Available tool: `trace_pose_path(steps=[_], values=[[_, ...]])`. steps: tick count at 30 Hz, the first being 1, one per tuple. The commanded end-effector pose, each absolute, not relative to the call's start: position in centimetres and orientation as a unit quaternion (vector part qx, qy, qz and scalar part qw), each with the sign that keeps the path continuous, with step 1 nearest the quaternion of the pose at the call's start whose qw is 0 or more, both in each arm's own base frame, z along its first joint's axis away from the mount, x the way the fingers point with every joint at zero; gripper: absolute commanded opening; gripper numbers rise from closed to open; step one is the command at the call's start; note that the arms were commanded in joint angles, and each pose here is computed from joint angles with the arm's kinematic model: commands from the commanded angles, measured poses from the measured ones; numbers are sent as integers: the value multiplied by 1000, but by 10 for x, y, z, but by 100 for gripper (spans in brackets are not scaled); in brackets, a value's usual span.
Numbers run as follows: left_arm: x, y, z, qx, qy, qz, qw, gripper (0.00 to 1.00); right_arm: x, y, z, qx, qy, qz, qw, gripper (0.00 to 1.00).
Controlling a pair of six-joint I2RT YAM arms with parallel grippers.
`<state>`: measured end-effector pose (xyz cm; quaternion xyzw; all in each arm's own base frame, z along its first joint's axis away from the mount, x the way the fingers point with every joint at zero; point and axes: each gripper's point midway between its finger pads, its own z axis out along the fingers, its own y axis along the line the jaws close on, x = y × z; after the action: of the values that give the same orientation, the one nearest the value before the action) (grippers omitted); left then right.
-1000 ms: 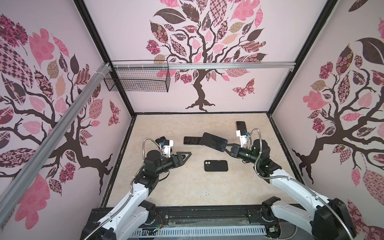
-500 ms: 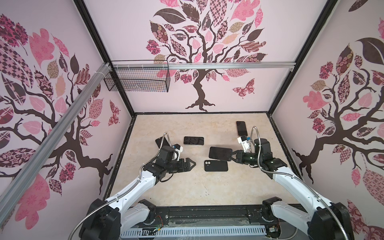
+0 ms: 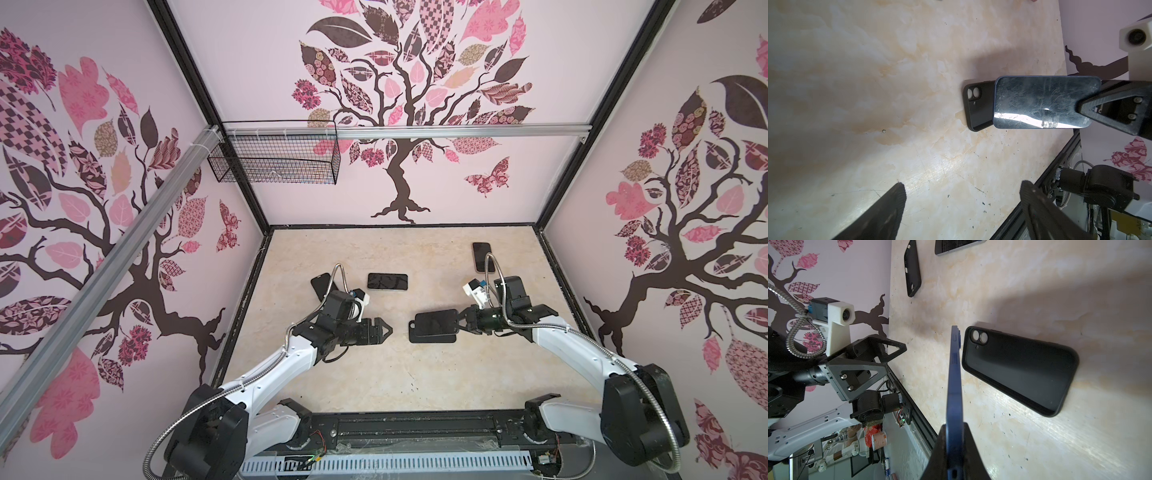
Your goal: Put the phone into the phone case
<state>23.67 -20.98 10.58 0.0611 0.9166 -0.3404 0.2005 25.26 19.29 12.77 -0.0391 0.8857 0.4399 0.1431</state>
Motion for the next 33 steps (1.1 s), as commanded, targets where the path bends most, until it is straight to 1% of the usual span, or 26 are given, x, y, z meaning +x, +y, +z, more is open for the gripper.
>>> trace_pose_path(steps=[1,6,12,21,29,33], values=[[253,-219,125,83,905,-345,235,88,264,198,141,-64,878,448,156,0],[258,-227,123,95,901,-352,235,84,266,201,134,-63,878,455,136,2],[259,-235,113,109,903,-347,227,83,267,202,121,-61,884,451,107,2],[260,-241,105,124,904,-344,220,79,268,205,107,-51,882,460,89,2],[263,-248,90,121,908,-347,203,68,267,210,97,-41,875,477,74,2],[266,-249,82,112,911,-344,199,64,266,212,92,-30,870,489,64,0]])
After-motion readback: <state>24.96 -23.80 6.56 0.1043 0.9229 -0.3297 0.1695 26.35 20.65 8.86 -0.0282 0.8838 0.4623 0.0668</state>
